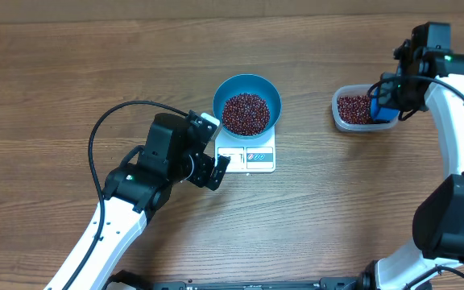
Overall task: Scoop item into bowl and weigh 150g on scale
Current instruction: 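Return the scoop right and dip it into the bean container, then lift the filled scoop and carry it over the teal bowl, then tilt the scoop slowly with the right gripper, pouring beans gradually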
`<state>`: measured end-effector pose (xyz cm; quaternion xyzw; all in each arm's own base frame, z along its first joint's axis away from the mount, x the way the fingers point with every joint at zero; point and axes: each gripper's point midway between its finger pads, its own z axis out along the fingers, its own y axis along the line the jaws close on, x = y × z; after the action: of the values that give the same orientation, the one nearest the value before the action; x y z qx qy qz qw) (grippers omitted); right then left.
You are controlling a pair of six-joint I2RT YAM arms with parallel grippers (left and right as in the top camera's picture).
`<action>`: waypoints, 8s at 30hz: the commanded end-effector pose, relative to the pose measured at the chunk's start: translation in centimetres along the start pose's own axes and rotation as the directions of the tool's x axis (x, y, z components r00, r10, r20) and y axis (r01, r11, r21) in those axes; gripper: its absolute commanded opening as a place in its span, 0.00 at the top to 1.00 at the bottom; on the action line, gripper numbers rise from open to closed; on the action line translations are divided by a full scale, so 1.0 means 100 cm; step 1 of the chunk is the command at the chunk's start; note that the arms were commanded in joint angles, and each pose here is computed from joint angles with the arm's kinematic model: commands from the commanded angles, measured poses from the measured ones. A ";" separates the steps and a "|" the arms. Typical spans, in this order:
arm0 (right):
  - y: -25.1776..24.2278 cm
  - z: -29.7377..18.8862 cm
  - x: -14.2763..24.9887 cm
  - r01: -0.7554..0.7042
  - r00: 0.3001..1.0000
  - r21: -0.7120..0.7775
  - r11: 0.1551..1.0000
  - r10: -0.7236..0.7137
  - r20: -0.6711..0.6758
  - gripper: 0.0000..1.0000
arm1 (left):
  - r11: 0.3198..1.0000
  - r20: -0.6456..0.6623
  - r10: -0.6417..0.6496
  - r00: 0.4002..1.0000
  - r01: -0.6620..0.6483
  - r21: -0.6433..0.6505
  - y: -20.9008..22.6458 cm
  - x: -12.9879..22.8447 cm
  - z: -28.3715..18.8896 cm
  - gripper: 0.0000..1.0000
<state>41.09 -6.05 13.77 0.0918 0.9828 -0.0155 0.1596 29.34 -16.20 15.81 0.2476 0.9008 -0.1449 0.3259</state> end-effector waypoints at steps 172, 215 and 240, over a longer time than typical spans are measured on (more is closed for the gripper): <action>0.280 -0.137 0.020 0.641 0.719 -0.141 0.755 -0.525 0.456 0.96 | 1.000 -0.006 -0.016 1.000 0.016 -0.008 0.002 0.001 0.002 0.00; 0.281 -0.139 0.014 0.703 0.646 -0.077 0.707 -0.590 0.485 0.96 | 1.000 -0.006 -0.016 1.000 0.016 -0.008 0.002 0.001 0.002 0.00; 0.292 -0.145 0.025 0.812 0.499 0.023 0.584 -0.713 0.492 0.96 | 1.000 -0.006 -0.016 1.000 0.016 -0.008 0.002 0.001 0.002 0.00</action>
<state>39.90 23.77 23.26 -0.3825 0.8630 -0.0132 0.3297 29.34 -16.20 15.81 0.2475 0.9009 -0.1450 0.3259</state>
